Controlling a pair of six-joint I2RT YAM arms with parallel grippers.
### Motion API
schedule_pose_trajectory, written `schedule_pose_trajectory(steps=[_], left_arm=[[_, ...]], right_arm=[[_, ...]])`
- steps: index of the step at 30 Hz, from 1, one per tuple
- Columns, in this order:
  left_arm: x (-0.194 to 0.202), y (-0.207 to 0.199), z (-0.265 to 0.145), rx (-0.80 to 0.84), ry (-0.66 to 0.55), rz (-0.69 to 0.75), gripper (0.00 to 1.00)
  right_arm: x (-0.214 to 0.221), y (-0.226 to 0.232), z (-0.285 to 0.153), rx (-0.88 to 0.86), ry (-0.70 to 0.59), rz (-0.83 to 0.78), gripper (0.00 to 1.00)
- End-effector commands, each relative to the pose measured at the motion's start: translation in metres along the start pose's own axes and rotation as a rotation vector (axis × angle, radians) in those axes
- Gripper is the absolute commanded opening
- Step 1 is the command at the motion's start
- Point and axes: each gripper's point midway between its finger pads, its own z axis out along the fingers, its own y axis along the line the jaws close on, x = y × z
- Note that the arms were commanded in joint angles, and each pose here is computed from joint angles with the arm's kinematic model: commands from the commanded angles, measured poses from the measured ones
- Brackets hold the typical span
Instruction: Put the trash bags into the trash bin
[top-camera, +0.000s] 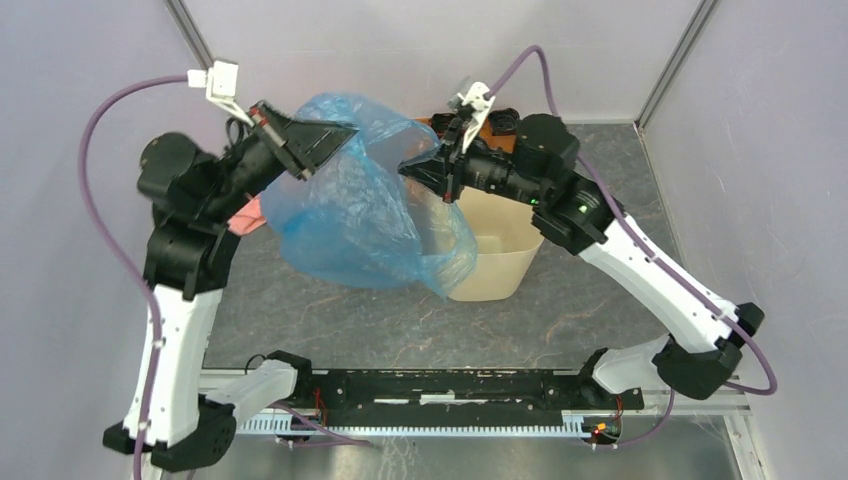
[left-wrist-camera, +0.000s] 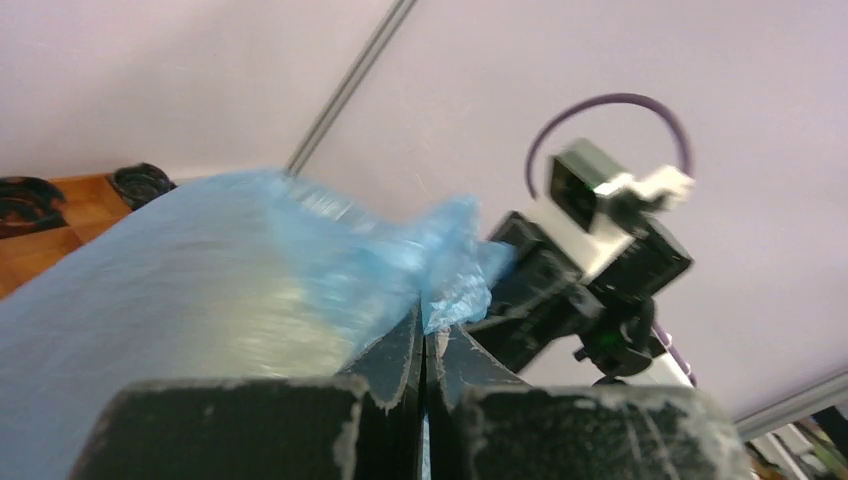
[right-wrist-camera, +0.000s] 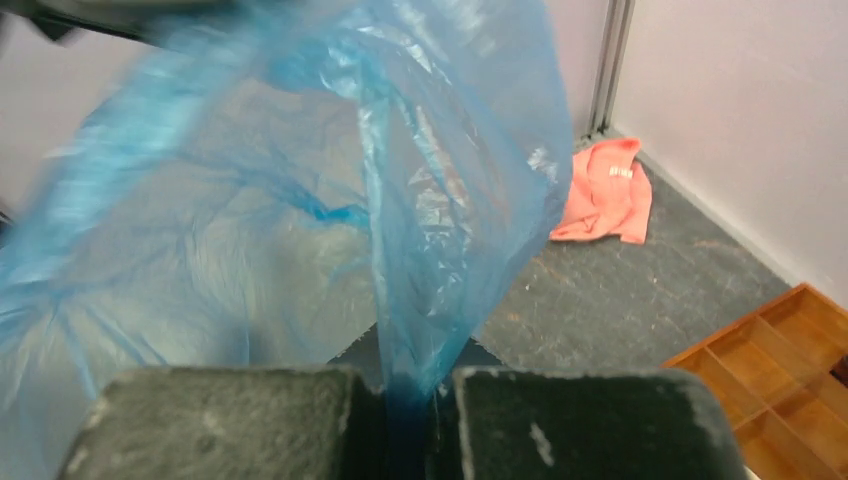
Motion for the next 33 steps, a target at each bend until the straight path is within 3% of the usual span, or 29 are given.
schedule_pose_trajectory(steps=[1, 6, 12, 17, 22, 27, 33], left_arm=[[-0.013, -0.022, 0.021, 0.142, 0.001, -0.074, 0.02], [-0.019, -0.041, 0.053, 0.237, 0.027, -0.075, 0.02], [0.006, -0.022, 0.072, 0.172, 0.025, -0.02, 0.02], [0.029, -0.003, 0.076, 0.094, 0.005, 0.025, 0.02], [0.046, -0.01, 0.085, 0.126, 0.018, 0.003, 0.02], [0.045, -0.011, 0.091, 0.105, -0.007, 0.028, 0.02], [0.048, -0.012, 0.1, 0.09, -0.008, 0.036, 0.02]], right_arm=[[-0.043, 0.01, -0.017, 0.001, -0.088, 0.001, 0.03], [-0.074, -0.003, -0.037, 0.13, -0.167, 0.044, 0.08], [-0.07, -0.021, -0.057, 0.21, -0.195, 0.182, 0.13], [-0.074, -0.017, -0.07, 0.166, -0.232, 0.314, 0.18], [-0.085, 0.015, -0.068, -0.04, -0.287, 0.416, 0.28], [-0.081, 0.02, -0.068, -0.072, -0.281, 0.425, 0.51], [-0.069, 0.01, -0.063, -0.013, -0.227, 0.401, 0.87]])
